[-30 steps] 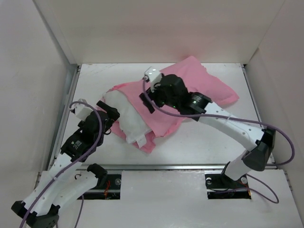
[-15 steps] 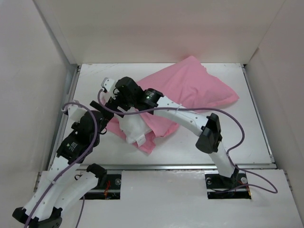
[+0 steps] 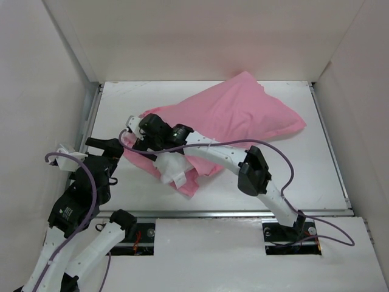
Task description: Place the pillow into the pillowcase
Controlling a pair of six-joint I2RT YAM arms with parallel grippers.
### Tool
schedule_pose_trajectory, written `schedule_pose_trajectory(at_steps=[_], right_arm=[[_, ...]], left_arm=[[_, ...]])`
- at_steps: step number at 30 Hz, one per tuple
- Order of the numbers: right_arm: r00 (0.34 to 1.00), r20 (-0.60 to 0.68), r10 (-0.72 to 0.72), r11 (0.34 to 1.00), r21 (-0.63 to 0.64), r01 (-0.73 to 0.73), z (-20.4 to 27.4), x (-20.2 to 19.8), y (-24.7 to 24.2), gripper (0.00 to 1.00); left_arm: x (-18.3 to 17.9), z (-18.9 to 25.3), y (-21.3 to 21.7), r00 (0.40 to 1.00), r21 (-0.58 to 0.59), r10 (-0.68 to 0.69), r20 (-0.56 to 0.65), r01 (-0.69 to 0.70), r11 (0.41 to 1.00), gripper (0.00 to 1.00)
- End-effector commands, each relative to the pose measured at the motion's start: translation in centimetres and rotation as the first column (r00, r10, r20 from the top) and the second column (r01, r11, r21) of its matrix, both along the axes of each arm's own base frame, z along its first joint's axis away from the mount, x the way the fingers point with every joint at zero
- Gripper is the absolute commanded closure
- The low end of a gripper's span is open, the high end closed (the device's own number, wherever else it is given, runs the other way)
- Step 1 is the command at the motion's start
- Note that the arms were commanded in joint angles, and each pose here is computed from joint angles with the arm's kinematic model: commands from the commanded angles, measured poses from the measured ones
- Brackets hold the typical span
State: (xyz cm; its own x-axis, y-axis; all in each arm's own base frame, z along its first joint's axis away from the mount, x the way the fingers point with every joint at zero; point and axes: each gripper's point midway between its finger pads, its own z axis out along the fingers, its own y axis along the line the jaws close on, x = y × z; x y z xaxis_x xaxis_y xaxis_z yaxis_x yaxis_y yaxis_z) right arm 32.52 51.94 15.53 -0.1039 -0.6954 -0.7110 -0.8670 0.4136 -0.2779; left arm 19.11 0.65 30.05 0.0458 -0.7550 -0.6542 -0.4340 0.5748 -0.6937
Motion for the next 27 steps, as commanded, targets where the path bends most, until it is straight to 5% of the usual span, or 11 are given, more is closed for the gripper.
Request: schedule_pose_trajectory(at_steps=[1, 5, 7, 9, 11, 16, 21, 27], right_arm=[[0.987, 0.098, -0.124, 0.992, -0.007, 0.125, -0.3, 2.3, -0.2, 0.01], [0.866, 0.326, -0.379, 0.894, -0.113, 0.434, -1.9, 6.4, -5.0, 0.01], [0.842, 0.361, -0.400, 0.869, -0.141, 0.474, -2.6, 6.7, -5.9, 0.14], [0.854, 0.348, -0.387, 0.876, -0.151, 0.459, -3.2, 6.5, -5.7, 0.49], [0.856, 0.320, -0.406, 0.886, -0.093, 0.455, -1.5, 6.8, -5.6, 1.00], [0.887, 0.217, -0.407, 0.907, 0.215, 0.363, 9.8, 7.0, -6.1, 1.00], [0.880, 0.122, -0.459, 0.787, 0.515, 0.339, 23.0, 9.0, -12.3, 1.00], [0.954, 0.000, -0.301, 0.768, 0.592, 0.242, 26.3, 10.1, -15.9, 1.00]], left_arm=[[-0.4, 0.5, 0.9, 0.999, 0.009, 0.043, 0.008, -0.043, 0.999, 0.00], [-0.3, 0.7, 0.9, 0.999, 0.012, 0.040, 0.013, -0.041, 0.999, 0.00], [-0.1, 1.1, 0.8, 0.999, 0.010, 0.037, 0.028, -0.038, 0.999, 0.00], [0.1, 1.4, 0.5, 0.999, 0.024, 0.016, 0.038, -0.017, 1.000, 0.00], [0.7, 1.3, -0.2, 0.999, 0.033, -0.018, 0.046, 0.017, 0.999, 0.00], [3.2, 0.5, -3.4, 0.984, 0.130, -0.176, 0.016, 0.173, 0.976, 0.00], [7.2, -1.0, -8.1, 0.943, 0.168, -0.327, -0.068, 0.333, 0.928, 0.00], [10.5, -2.0, -13.6, 0.859, 0.162, -0.511, 0.005, 0.504, 0.848, 0.00]])
